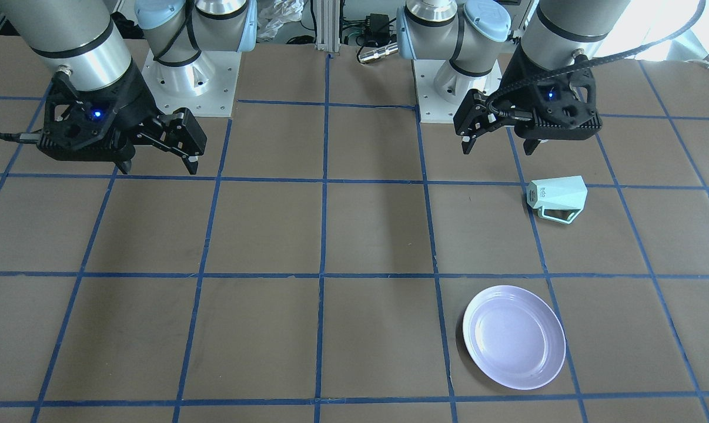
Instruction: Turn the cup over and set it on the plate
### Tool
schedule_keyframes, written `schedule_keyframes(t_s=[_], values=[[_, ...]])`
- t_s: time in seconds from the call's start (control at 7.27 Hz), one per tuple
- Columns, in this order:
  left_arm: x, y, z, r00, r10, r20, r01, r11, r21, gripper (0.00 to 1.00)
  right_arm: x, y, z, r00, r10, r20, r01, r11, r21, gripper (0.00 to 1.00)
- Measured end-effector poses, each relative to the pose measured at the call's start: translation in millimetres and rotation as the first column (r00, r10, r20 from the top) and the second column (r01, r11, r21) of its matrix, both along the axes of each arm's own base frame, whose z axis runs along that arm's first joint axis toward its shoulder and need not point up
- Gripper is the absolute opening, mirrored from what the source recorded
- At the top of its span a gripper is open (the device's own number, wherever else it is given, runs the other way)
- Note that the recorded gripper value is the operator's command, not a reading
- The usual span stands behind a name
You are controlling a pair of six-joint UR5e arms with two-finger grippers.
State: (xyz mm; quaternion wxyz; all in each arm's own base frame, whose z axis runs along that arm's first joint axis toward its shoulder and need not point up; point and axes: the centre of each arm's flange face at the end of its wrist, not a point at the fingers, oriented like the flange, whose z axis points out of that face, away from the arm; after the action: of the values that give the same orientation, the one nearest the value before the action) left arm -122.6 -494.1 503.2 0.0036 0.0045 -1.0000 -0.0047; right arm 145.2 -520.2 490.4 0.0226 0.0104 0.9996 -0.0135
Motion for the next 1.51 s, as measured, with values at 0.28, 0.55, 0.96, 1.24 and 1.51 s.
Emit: schedule_keyframes(t_s=[0.28, 0.55, 0.96, 1.24, 1.51], values=[[0, 1, -2, 1.0, -0.021, 0.001, 0.021, 1.0, 0.005, 1.0, 0, 0, 0, 1.0, 0.0, 0.0, 0.0, 1.0, 0.0, 1.0], [1, 1, -3, 1.0, -0.022, 0.006, 0.022, 1.0, 0.008, 1.0, 0, 0, 0, 1.0, 0.0, 0.0, 0.0, 1.0, 0.0, 1.0], [20, 3, 0, 1.0, -0.006, 0.011, 0.006, 1.0, 0.018, 1.0, 0, 0, 0, 1.0, 0.0, 0.0, 0.0, 1.0, 0.0, 1.0], [81, 3, -8, 1.0, -0.026, 0.01, 0.025, 0.998, 0.06, 1.0, 0, 0, 0, 1.0, 0.0, 0.0, 0.0, 1.0, 0.0, 1.0], [144, 9, -25, 0.998, -0.054, -0.021, 0.056, 0.993, 0.101, 1.0, 0, 0, 0, 1.0, 0.0, 0.0, 0.0, 1.0, 0.0, 1.0]])
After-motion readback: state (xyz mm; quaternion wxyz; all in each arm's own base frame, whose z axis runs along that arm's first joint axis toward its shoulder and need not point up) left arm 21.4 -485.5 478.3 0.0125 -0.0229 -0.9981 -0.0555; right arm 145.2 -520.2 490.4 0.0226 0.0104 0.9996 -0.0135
